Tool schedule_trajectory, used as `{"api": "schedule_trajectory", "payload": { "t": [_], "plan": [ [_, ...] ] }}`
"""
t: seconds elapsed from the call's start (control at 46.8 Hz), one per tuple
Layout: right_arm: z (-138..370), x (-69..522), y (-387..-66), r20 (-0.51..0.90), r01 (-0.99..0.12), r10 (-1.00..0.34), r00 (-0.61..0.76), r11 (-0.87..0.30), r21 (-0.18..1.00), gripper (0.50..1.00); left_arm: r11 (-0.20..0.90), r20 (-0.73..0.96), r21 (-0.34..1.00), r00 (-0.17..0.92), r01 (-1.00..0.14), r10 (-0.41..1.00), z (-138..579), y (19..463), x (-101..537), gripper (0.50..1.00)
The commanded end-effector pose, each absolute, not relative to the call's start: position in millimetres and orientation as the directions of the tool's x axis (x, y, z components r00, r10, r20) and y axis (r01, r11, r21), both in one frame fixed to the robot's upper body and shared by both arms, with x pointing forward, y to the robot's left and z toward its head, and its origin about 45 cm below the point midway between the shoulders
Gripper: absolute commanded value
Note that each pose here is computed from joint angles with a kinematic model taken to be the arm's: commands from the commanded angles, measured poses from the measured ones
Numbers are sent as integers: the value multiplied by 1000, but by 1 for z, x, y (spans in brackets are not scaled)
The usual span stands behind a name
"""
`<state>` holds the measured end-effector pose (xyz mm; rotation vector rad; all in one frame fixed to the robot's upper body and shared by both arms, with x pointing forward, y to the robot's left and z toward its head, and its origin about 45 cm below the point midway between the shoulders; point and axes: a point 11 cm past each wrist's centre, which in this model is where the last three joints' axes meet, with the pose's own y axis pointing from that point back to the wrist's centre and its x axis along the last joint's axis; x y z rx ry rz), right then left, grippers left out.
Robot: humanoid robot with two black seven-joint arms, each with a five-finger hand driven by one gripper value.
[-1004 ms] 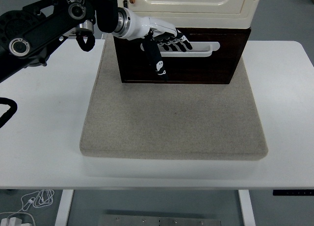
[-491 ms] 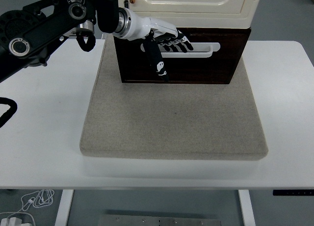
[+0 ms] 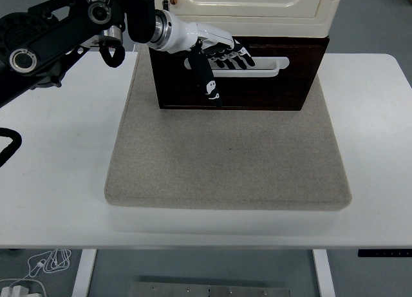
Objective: Open the drawer under the combination cabinet
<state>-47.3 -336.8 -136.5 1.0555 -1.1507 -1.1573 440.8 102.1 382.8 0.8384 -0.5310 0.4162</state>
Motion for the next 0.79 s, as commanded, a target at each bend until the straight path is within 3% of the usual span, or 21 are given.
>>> {"api": "schedule_trajectory", "payload": {
  "t": [0.0, 0.769],
  "plan": [
    [-136, -47, -337, 109, 116, -993, 38, 113, 987, 928, 605, 592, 584, 794, -541, 139, 383, 101, 441, 1000],
    [-136, -47, -337, 109, 116, -993, 38, 113, 987, 928, 591, 597, 605, 795, -534, 108, 373, 93, 439, 1000]
  ]
}}
